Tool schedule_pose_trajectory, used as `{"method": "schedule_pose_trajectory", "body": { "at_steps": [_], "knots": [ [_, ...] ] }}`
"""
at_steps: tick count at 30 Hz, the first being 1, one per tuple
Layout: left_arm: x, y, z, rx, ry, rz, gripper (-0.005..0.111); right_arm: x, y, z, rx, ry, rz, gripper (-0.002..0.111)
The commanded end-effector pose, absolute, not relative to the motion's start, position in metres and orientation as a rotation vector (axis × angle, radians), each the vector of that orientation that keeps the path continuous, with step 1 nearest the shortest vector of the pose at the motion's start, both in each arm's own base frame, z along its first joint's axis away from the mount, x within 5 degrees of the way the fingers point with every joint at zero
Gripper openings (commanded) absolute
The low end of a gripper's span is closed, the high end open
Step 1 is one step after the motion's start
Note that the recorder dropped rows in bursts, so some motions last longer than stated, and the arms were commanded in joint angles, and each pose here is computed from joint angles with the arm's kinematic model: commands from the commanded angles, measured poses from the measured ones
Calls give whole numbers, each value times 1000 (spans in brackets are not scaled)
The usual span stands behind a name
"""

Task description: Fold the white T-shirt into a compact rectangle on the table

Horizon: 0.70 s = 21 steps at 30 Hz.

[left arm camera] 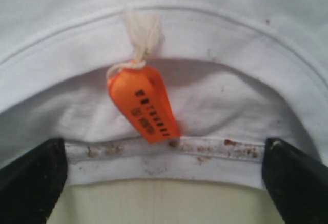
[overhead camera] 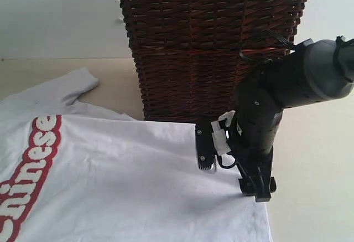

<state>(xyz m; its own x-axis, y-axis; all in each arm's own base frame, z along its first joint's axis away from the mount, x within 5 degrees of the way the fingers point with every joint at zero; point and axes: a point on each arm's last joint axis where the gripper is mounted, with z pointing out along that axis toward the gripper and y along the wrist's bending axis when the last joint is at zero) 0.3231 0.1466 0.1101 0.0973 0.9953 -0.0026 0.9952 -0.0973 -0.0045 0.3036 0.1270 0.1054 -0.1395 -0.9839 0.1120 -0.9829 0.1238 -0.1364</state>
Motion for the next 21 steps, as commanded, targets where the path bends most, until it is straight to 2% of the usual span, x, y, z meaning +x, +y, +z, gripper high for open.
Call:
{"method": "schedule_pose_trajectory", "body": {
  "at_steps": [1,3,6,9,21],
  "knots": [
    [320,146,94,-2318,-2097,74,105,266,121,80,-2300,2585,74,85],
    [320,146,94,-2318,-2097,74,105,265,128,82,-2285,2531,184,85],
    [320,146,94,-2318,-2097,74,105,268,128,82,-2244,2541,142,85],
    [320,146,94,-2318,-2097,74,105,274,130,80,-2068,2612,74,85],
    [320,146,94,-2318,-2097,74,105,275,128,80,-2031,2647,25,85]
  ]
}}
